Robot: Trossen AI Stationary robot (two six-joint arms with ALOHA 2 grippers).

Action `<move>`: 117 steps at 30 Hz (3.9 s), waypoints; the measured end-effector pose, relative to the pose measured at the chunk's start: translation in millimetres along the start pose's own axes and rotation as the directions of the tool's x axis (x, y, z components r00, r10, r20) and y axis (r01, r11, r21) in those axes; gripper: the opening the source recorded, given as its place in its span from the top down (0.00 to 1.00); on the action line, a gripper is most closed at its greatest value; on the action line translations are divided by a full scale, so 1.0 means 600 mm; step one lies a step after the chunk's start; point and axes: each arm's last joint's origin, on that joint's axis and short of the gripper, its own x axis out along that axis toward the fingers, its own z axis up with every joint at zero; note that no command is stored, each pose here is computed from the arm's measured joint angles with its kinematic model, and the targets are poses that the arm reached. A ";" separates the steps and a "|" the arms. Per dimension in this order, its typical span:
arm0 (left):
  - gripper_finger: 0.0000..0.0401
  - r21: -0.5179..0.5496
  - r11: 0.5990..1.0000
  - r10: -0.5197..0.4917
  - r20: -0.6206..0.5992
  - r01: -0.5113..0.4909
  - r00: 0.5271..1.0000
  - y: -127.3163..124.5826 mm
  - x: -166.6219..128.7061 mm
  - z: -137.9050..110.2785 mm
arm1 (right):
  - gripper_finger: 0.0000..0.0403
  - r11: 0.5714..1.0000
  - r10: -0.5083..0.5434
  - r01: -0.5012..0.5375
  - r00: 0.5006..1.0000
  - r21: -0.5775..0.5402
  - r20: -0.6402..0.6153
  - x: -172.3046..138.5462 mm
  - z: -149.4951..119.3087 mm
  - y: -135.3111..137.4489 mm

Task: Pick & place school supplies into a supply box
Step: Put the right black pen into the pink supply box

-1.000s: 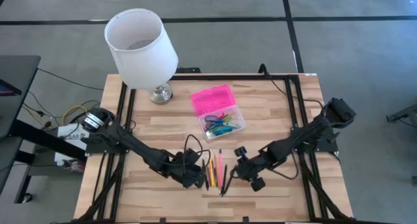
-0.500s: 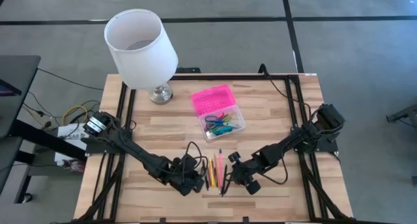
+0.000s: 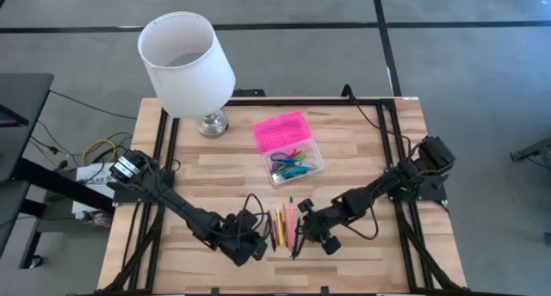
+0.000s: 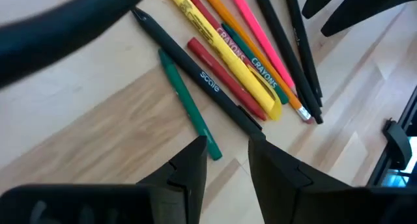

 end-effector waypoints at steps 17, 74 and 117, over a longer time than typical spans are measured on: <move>0.73 -0.001 1.000 0.001 0.036 -0.001 0.999 0.000 -0.005 -0.009 | 0.70 0.996 0.088 -0.089 0.995 -0.024 -0.044 0.026 -0.020 -0.012; 0.74 -0.112 0.985 0.123 -0.101 -0.134 0.987 0.010 0.047 0.035 | 0.91 0.749 0.205 0.044 0.933 0.661 -0.294 -0.007 -0.043 0.060; 0.61 0.029 0.992 0.126 -0.167 -0.122 0.978 0.020 0.078 0.062 | 0.90 0.704 0.210 0.066 0.932 0.708 -0.296 -0.008 -0.043 0.069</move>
